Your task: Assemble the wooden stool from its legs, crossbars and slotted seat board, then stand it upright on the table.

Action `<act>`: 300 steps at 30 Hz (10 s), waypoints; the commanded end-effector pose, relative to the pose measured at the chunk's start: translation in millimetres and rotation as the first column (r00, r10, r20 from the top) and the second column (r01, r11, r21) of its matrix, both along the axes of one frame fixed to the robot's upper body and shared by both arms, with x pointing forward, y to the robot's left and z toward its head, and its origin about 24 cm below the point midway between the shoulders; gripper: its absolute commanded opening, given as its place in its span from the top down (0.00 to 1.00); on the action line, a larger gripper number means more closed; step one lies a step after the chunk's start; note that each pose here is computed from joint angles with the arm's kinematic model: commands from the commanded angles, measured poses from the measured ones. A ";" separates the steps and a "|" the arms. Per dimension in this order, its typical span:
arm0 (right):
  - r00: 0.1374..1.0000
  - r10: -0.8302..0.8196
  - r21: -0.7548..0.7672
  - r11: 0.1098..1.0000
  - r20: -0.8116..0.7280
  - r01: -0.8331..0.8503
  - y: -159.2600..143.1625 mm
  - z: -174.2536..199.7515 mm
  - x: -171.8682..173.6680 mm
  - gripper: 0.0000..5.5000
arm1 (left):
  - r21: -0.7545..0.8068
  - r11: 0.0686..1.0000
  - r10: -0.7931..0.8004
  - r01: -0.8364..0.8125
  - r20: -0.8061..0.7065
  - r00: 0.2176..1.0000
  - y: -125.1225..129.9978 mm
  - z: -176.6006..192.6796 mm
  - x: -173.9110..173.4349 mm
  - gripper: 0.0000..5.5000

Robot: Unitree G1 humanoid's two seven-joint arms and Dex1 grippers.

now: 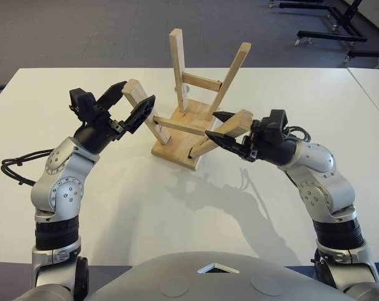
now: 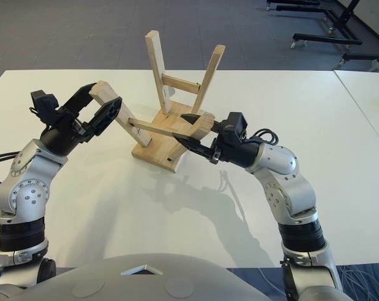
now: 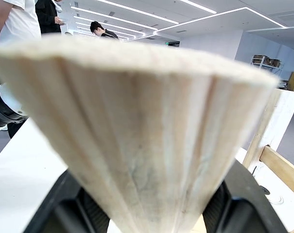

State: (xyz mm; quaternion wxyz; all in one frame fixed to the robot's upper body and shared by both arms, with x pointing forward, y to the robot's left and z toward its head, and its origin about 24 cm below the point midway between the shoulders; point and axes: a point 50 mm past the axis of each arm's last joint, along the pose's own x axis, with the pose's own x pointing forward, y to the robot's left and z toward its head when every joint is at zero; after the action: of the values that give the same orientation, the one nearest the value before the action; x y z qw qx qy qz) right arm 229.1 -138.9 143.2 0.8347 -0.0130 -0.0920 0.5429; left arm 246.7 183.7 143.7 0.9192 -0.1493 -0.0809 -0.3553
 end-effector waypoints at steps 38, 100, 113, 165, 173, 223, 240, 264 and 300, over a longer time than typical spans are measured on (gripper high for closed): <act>0.971 0.220 0.469 0.850 0.095 -0.239 -10.0 94.1 0.9 0.63 | 0.001 1.000 0.022 -0.022 0.000 1.000 3.7 0.6 2.5 0.02; 0.988 -0.105 0.581 0.814 0.109 0.022 -22.9 79.2 31.5 0.63 | 0.153 0.988 0.040 -0.028 -0.075 0.996 5.8 4.3 16.5 0.75; 0.987 -0.110 0.563 0.826 0.114 0.028 -22.4 78.3 25.4 0.63 | 0.276 0.952 0.183 -0.134 -0.158 0.970 13.3 4.6 3.1 0.81; 0.998 -0.062 0.244 0.969 0.034 0.052 19.9 -21.3 -7.2 0.63 | 0.270 0.951 0.218 -0.151 -0.242 0.945 -1.1 4.9 -17.6 0.81; 0.998 -0.055 0.180 0.982 -0.005 0.055 23.3 -26.3 -5.2 0.63 | 0.261 0.951 0.228 -0.164 -0.239 0.944 1.5 4.5 -15.9 0.81; 0.994 -0.072 -0.017 0.997 -0.079 0.071 65.6 -36.2 -2.8 0.63 | 0.266 0.952 0.227 -0.153 -0.277 0.934 -2.8 -2.8 -30.8 0.81; 0.995 -0.039 -0.043 0.998 -0.095 0.035 75.2 -23.6 2.7 0.63 | 0.258 0.961 0.186 -0.099 -0.337 0.923 -17.2 -27.1 -32.0 0.81; 0.995 -0.049 -0.023 0.999 -0.088 0.048 77.5 -23.4 3.1 0.63 | 0.244 0.970 0.106 -0.005 -0.402 0.910 -26.3 -40.0 -31.7 0.08; 0.994 -0.060 -0.027 0.998 -0.092 0.057 82.2 -24.8 0.2 0.63 | 0.331 0.916 -0.082 0.227 -0.400 0.913 -52.9 -45.8 -36.1 0.02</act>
State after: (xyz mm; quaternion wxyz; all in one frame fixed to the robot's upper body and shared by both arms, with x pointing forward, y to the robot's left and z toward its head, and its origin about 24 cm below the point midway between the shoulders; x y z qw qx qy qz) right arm 232.2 -67.6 126.0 0.8572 -0.0041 -0.0749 0.5095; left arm 226.9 167.6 115.9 0.9565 -0.0051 0.1221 -0.2650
